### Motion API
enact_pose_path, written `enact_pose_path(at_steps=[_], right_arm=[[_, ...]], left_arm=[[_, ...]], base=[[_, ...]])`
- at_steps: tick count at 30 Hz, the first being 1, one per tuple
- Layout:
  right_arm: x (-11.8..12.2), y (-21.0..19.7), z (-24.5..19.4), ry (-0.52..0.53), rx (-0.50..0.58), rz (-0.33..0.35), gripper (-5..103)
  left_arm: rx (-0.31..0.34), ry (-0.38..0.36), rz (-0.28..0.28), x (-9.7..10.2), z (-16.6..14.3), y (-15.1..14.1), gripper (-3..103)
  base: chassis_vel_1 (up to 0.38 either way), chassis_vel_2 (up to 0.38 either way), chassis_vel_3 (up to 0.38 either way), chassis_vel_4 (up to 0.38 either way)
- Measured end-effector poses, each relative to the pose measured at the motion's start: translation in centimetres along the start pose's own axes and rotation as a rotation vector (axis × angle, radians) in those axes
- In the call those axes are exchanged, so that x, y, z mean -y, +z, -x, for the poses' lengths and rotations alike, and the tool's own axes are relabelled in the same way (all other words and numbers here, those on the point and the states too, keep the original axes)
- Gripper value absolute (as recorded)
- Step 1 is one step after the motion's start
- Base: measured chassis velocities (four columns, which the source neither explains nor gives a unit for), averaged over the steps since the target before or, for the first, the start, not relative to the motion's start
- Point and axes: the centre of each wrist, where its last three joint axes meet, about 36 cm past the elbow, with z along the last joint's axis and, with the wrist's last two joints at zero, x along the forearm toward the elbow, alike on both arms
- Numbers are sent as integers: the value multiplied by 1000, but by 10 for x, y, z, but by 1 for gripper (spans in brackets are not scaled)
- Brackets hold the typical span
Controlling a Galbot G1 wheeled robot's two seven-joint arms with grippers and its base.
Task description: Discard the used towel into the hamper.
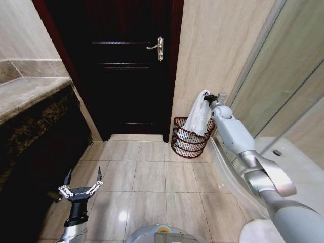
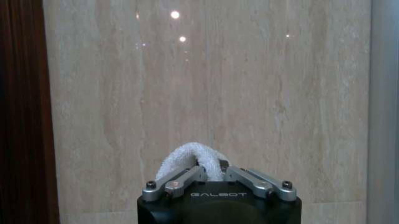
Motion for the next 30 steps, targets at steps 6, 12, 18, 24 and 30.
enact_pose_path(at_steps=[6,12,18,24,30], right_arm=[[-2,-30,4,15,61,18,2],[0,-56,10,14,95,9,2],[-6,-34,22,26,46,-5,2],[-16,-14,27,35,14,-14,2],[-19,-1,24,41,-1,-21,2]], left_arm=[[-3,-3,-2,0,-1,2,100],[-3,-5,-5,1,-1,6,100],[-1,-10,-9,0,-3,7,100],[0,-25,-17,-3,-5,7,100],[-7,-46,-21,-8,-12,9,100]], base=[[0,0,0,0],[0,0,0,0],[0,0,0,0],[0,0,0,0],[0,0,0,0]])
